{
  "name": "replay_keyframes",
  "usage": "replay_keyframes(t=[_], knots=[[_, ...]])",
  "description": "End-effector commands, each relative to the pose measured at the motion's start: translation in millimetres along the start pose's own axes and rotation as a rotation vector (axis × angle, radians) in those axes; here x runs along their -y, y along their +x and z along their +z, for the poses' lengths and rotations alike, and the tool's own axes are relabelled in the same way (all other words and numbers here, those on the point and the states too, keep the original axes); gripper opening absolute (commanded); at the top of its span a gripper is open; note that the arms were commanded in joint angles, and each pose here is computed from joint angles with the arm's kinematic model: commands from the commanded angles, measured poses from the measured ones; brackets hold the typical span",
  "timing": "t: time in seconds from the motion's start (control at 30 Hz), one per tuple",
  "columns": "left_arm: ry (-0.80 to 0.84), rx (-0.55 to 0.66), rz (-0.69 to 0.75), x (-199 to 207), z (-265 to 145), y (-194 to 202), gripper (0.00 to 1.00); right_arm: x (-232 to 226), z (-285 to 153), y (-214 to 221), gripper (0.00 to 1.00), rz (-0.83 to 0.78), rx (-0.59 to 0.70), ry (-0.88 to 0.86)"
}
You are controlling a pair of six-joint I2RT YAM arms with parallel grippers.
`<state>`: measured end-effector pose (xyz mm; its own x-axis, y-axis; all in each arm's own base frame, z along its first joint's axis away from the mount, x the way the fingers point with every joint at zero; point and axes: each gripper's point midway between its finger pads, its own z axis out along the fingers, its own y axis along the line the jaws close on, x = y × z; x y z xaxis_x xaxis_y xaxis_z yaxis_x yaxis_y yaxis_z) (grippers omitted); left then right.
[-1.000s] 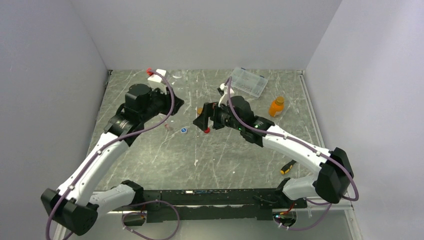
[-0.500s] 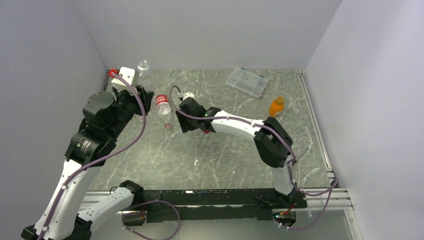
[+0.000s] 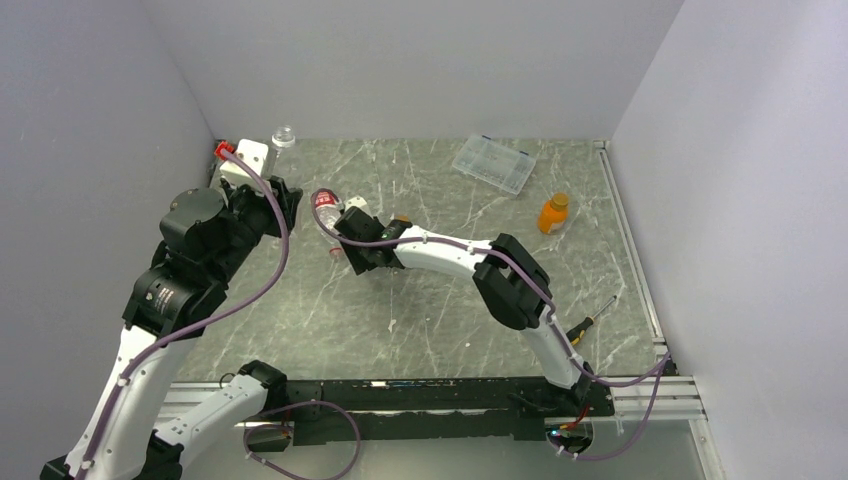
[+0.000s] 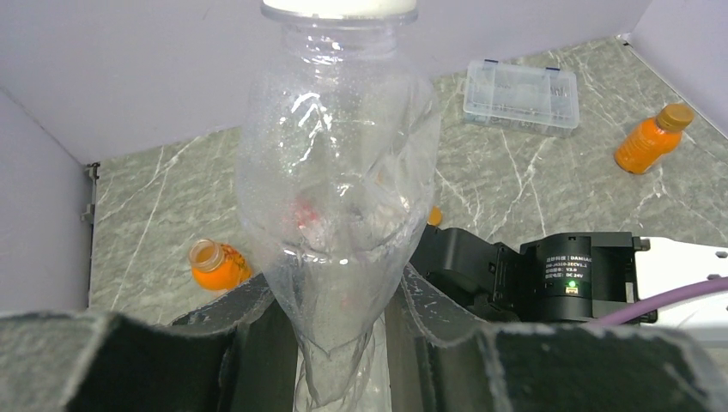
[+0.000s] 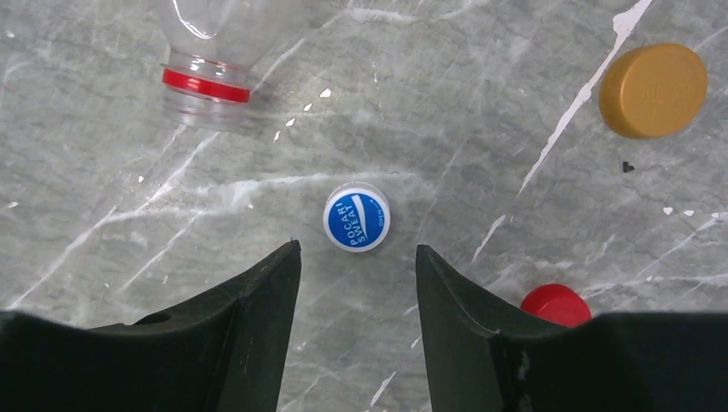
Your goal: Screw on the bottle caps
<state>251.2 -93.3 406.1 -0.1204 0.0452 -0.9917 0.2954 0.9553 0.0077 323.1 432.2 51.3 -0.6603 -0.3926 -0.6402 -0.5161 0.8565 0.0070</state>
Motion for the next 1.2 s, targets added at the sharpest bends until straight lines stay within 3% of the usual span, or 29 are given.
replay_keyframes(t=[0.0, 0.43, 0.6, 0.73, 0.9, 1.0, 1.17], knots=[[-0.003, 0.055, 0.015, -2.7, -7.3, -20.5, 0.34, 0.3, 3.5, -17.8, 0.53, -0.009, 0.041, 0.014], [0.011, 0.035, 0.019, 0.4, -3.3, -15.4, 0.34, -0.5, 25.3, -13.7, 0.45, 0.013, 0.016, 0.000], [0.033, 0.009, 0.023, 4.9, 1.9, -6.7, 0.33, -0.6, 26.8, -12.7, 0.34, 0.027, 0.012, -0.017], [0.065, -0.033, 0.063, 9.6, 7.4, 6.6, 0.33, -1.0, 21.4, -14.8, 0.18, 0.034, 0.005, -0.037], [0.233, -0.139, 0.103, 38.7, 20.0, 39.3, 0.28, 25.0, -24.8, -37.8, 0.09, 0.105, 0.041, -0.086], [0.403, -0.227, 0.101, 67.7, 25.6, 64.8, 0.25, 48.6, -77.7, -56.5, 0.07, 0.171, 0.096, -0.165], [0.630, -0.246, 0.059, 106.3, 28.4, 80.1, 0.24, 96.0, -158.4, -66.1, 0.07, 0.280, 0.192, -0.262]])
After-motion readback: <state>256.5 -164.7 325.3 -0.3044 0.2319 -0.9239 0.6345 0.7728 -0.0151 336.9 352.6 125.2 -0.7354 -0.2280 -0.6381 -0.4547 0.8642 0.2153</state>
